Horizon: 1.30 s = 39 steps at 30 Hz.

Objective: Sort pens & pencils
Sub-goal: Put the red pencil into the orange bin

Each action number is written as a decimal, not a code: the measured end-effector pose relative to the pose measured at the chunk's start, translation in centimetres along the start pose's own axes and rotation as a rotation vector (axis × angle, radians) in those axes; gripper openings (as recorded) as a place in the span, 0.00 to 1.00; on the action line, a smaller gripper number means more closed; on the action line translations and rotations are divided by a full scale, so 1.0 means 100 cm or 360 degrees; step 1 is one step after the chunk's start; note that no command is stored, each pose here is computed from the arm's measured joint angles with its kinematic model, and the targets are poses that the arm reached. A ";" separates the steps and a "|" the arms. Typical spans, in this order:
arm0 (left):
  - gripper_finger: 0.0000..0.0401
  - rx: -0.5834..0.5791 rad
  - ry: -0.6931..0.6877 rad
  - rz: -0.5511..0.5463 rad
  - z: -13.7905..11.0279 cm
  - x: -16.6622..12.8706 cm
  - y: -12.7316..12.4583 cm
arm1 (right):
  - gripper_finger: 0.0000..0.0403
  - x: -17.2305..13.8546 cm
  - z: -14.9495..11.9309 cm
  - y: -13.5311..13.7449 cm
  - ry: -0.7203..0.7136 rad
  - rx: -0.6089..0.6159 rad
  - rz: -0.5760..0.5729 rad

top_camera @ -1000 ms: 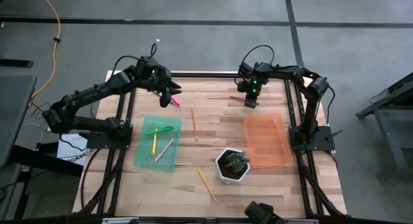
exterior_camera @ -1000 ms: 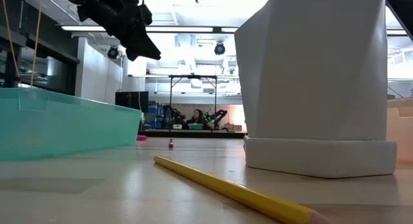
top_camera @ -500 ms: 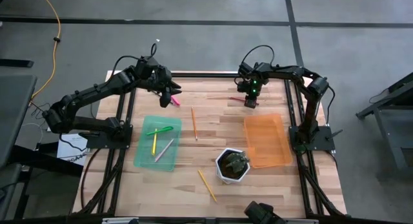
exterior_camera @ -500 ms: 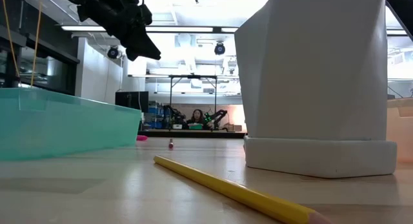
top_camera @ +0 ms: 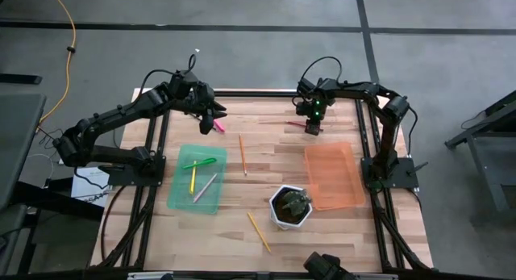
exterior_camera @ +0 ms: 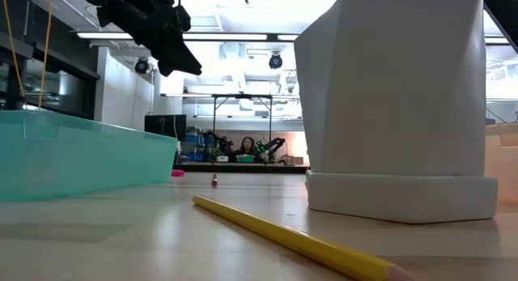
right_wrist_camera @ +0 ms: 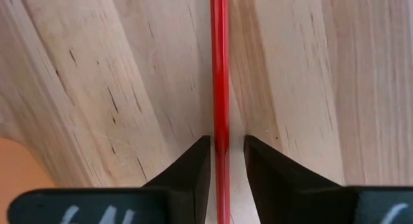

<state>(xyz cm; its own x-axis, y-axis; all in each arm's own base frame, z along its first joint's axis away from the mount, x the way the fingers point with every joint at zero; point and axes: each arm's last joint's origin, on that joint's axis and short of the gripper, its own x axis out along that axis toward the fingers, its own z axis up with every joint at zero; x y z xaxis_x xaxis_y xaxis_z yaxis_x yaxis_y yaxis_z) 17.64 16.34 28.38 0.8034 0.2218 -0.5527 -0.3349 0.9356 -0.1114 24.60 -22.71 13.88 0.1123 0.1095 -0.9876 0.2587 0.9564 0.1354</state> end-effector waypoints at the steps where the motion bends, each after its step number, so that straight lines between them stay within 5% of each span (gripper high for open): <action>1: 0.24 0.0000 0.0000 0.0000 0.000 0.000 0.000 | 0.22 0.000 0.000 0.000 0.0000 -0.0002 -0.0002; 39: 0.24 0.0006 0.0000 0.0002 0.000 0.000 0.000 | 0.11 -0.010 0.010 -0.002 -0.0055 -0.0021 0.0008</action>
<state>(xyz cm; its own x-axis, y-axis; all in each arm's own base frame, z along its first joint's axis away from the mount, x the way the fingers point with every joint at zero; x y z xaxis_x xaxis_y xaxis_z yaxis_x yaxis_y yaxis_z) 17.63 16.35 28.38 0.8030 0.2228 -0.5528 -0.3341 0.9363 -0.1079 25.41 -23.28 14.88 0.1470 0.1052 -0.9835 0.2454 0.9594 0.1393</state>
